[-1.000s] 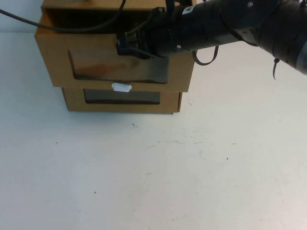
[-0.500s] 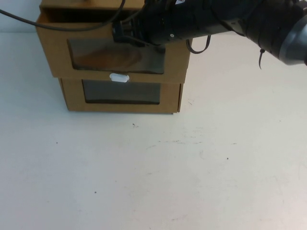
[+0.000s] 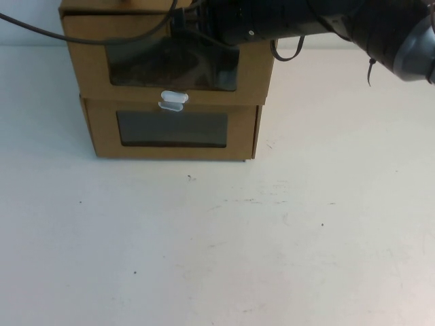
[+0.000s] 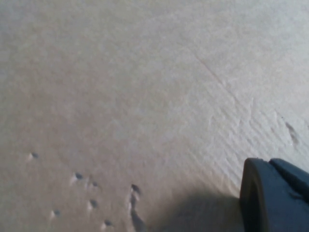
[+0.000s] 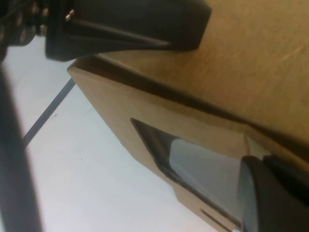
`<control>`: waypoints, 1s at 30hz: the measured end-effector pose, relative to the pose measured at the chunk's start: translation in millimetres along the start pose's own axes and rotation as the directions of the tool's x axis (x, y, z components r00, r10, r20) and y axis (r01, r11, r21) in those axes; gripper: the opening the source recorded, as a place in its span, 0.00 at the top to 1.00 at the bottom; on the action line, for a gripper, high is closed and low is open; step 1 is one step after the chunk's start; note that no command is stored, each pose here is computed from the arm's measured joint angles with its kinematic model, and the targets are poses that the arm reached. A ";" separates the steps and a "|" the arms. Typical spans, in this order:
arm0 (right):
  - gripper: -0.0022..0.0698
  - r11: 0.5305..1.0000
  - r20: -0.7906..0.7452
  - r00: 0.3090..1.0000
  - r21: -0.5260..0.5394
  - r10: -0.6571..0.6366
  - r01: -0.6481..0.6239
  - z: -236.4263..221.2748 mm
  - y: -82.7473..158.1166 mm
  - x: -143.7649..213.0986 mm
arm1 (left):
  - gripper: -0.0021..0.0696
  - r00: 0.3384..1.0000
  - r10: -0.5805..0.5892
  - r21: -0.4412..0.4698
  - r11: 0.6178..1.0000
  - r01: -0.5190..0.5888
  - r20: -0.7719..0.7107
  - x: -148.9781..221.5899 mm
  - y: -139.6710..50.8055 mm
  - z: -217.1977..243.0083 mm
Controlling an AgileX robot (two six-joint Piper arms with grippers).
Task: Close the shoe box
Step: Close the shoe box with your right arm
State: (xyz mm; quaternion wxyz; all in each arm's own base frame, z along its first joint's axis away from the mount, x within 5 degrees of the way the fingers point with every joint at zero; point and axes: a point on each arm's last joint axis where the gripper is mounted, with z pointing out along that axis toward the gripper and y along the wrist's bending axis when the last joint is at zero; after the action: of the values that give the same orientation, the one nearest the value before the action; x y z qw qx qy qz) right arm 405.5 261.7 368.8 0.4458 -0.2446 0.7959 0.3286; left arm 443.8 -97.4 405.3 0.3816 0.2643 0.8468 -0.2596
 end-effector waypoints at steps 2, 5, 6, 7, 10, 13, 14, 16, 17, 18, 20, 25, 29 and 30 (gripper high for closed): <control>0.99 1.000 0.002 1.000 0.002 0.001 -0.001 -0.2 -0.7 -0.2 | 0.98 1.000 0.000 0.000 1.000 0.000 0.000 0.0 0.0 0.0; 0.99 1.000 0.002 1.000 0.002 -0.001 0.001 -0.2 -0.7 -0.2 | 0.98 1.000 0.000 0.001 1.000 0.000 -0.002 0.2 -0.1 0.0; 0.99 1.000 0.002 1.000 0.002 -0.001 0.001 -0.2 -0.7 -0.2 | 0.98 1.000 0.000 0.001 1.000 0.000 -0.002 0.2 -0.1 0.0; 0.99 1.000 0.002 1.000 0.002 -0.001 0.001 -0.2 -0.7 -0.2 | 0.98 1.000 0.000 0.001 1.000 0.000 -0.002 0.2 -0.1 0.0; 0.99 1.000 0.001 1.000 0.002 -0.001 0.001 -0.1 -0.8 -0.2 | 0.98 1.000 0.000 0.001 1.000 0.000 -0.002 0.2 -0.1 0.0; 0.99 1.000 -0.002 1.000 0.000 -0.003 0.003 -0.1 -0.6 0.2 | 0.98 1.000 -0.001 0.002 1.000 0.001 -0.001 0.1 -0.2 0.0; 0.99 1.000 -0.005 1.000 0.001 -0.002 0.002 0.2 -1.7 0.6 | 0.98 1.000 -0.001 0.002 1.000 0.001 -0.001 0.1 -0.2 0.0; 0.99 1.000 -0.014 1.000 -0.006 -0.004 0.004 -0.7 -0.7 0.2 | 0.98 1.000 -0.001 0.002 1.000 0.001 -0.001 0.1 -0.2 0.0; 0.99 1.000 -0.016 1.000 -0.008 -0.005 0.004 -1.4 -1.0 -0.3 | 0.98 1.000 -0.001 0.002 1.000 0.001 -0.001 0.1 -0.2 0.0; 0.99 1.000 -0.021 1.000 -0.011 -0.005 0.005 -1.7 -0.5 -0.1 | 0.98 1.000 -0.001 0.002 1.000 0.001 -0.001 0.1 -0.2 0.0; 0.99 1.000 -0.023 1.000 -0.012 -0.006 0.005 -2.3 -0.9 -0.6 | 0.98 1.000 -0.001 0.003 1.000 0.001 -0.002 0.2 -0.3 0.0; 0.99 1.000 -0.028 1.000 -0.016 -0.007 0.007 -2.0 -0.6 -0.6 | 0.98 1.000 -0.001 0.003 1.000 0.001 -0.002 0.2 -0.3 0.0; 0.99 1.000 -0.030 1.000 -0.017 -0.007 0.006 -2.0 -0.5 -0.5 | 0.98 1.000 -0.001 0.003 1.000 0.001 -0.002 0.2 -0.3 0.0; 0.99 1.000 -0.031 0.999 -0.017 -0.006 0.006 -1.4 -0.9 0.0 | 0.98 1.000 -0.001 0.003 1.000 0.001 -0.003 0.2 -0.3 0.0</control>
State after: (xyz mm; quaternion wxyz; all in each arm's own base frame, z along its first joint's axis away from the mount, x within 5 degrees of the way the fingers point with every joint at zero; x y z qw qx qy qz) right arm 405.3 260.1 369.0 0.4322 -0.2558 0.7993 0.3299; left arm 443.5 -97.6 405.2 0.3799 0.2650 0.8470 -0.2608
